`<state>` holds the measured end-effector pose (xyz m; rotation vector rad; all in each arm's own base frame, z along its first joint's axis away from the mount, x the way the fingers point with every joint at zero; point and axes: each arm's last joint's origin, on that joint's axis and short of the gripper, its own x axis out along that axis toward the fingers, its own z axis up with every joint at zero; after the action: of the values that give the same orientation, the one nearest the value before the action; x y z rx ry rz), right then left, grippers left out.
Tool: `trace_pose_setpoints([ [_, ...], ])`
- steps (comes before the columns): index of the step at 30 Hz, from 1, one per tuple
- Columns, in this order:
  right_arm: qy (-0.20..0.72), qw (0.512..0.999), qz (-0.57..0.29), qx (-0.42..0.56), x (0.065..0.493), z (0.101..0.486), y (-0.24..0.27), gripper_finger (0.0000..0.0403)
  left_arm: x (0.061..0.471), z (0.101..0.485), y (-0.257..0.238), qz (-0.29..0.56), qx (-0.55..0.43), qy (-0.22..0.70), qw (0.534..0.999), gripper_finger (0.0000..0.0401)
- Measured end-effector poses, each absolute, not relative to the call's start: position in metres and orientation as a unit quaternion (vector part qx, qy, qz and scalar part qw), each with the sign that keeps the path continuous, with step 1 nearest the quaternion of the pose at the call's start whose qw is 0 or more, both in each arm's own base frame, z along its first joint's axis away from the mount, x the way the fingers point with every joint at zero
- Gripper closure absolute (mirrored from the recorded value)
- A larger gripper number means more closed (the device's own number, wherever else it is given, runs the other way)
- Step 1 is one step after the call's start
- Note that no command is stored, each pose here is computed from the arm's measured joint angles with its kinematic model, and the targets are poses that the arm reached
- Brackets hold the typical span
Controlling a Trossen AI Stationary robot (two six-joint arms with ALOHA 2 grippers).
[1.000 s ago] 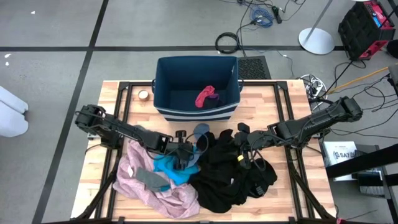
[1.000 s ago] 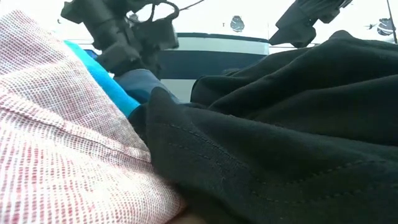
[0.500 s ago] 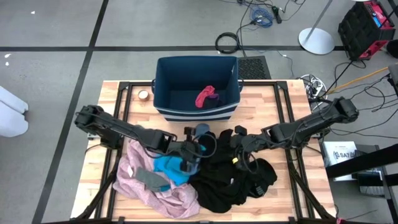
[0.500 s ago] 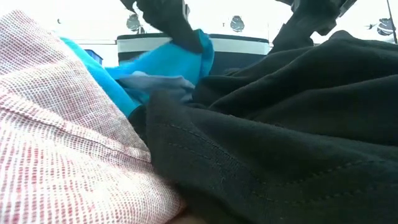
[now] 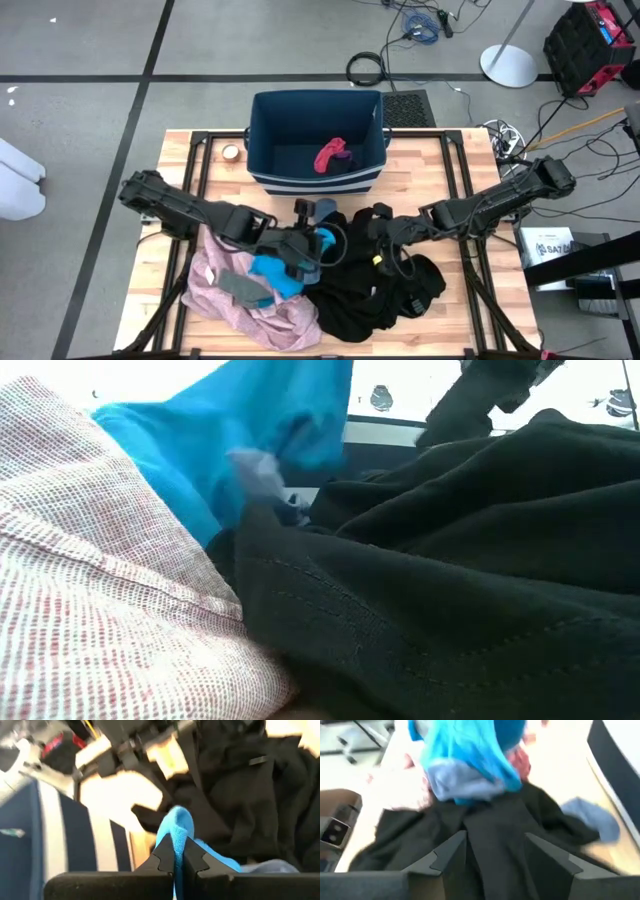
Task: Sort clothes
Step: Put the blue shorts into the blue laundry bin
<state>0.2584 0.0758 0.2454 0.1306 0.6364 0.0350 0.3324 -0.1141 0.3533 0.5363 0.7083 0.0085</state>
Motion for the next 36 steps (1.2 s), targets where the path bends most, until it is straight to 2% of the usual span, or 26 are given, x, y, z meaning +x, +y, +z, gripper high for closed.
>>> trace_pose_setpoints([
  [7,0.215,0.969,0.115,0.033,0.269,0.268,0.083,0.0216,0.329,0.398,-0.120,0.004,0.277,0.281,0.919,0.0398],
  [12,0.144,0.980,0.138,-0.015,0.275,0.291,0.085,0.0216,0.325,0.423,-0.118,0.022,0.272,0.246,0.930,0.0398],
  [15,0.124,0.983,0.130,-0.044,0.276,0.301,0.085,0.0216,0.323,0.434,-0.116,0.032,0.268,0.231,0.935,0.0398],
  [23,0.121,0.987,0.033,-0.097,0.279,0.303,0.081,0.0216,0.322,0.441,-0.116,0.032,0.274,0.219,0.936,0.0398],
  [30,0.067,0.992,0.043,-0.102,0.295,0.303,0.082,0.0216,0.329,0.447,-0.106,0.047,0.265,0.190,0.944,0.0399],
  [36,0.021,0.994,0.020,-0.107,0.309,0.300,0.080,0.0217,0.334,0.450,-0.099,0.013,0.244,0.170,0.955,0.0398],
])
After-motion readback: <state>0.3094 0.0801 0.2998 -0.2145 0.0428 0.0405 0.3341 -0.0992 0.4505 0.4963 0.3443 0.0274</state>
